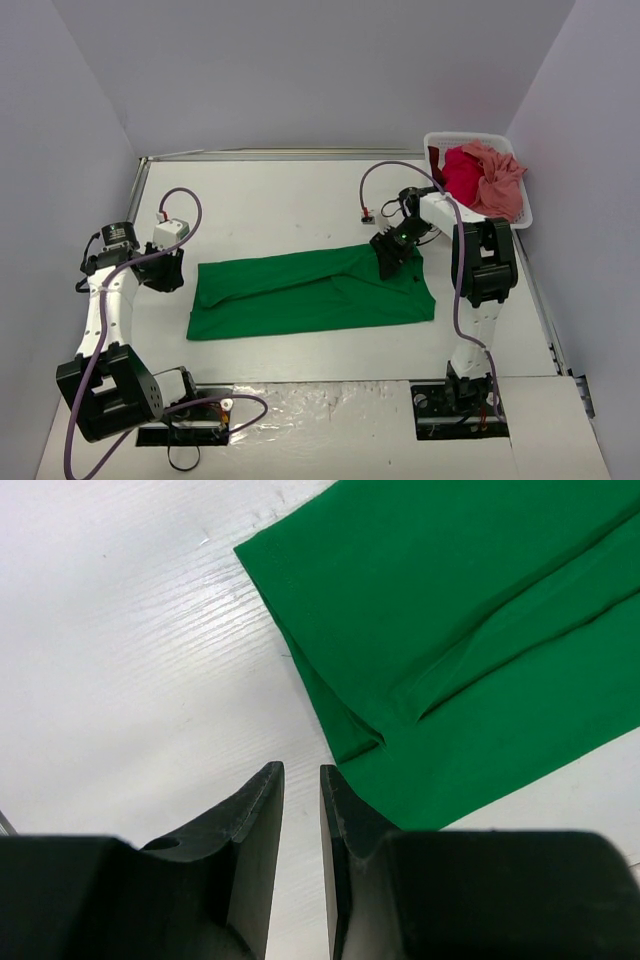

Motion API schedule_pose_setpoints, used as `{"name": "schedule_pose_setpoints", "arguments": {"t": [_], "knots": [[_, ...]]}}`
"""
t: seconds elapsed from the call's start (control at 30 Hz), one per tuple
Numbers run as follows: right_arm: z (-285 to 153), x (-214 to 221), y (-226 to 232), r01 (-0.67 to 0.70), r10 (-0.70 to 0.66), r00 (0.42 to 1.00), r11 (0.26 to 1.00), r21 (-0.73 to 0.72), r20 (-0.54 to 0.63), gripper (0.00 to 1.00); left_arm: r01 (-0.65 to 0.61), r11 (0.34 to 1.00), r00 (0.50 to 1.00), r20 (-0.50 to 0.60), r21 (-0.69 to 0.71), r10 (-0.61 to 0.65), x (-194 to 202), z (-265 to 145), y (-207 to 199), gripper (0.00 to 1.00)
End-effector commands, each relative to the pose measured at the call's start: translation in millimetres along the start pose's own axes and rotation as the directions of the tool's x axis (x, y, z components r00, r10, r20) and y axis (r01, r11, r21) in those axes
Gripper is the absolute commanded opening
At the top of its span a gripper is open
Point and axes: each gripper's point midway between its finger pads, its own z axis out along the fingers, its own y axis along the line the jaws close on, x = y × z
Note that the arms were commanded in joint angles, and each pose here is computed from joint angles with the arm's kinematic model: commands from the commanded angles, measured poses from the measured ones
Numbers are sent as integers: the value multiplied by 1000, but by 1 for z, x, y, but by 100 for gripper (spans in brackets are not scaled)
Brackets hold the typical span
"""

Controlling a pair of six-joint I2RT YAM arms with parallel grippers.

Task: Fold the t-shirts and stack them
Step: Fold the other side of the tshirt into a rectangle

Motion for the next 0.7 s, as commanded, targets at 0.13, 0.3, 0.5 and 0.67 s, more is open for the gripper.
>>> {"name": "schedule_pose_setpoints", "arguments": {"t": [0.13,0.3,0.5,0.67], "knots": [[-1,2,20,-6,5,1000,998,-57,-19,42,-9,1000,999,35,-25,10,-7,-7,2,21],[5,2,25,-2,-1,999,997,-80,-34,38,-12,1000,999,35,-25,13,-6,-7,2,21],[13,-2,40,25,-31,998,994,-109,-53,28,-15,1000,999,42,-26,16,-7,-8,1,21],[11,-5,48,40,-47,998,993,-113,-51,26,-18,999,999,48,-28,20,-8,-9,0,21]]}}
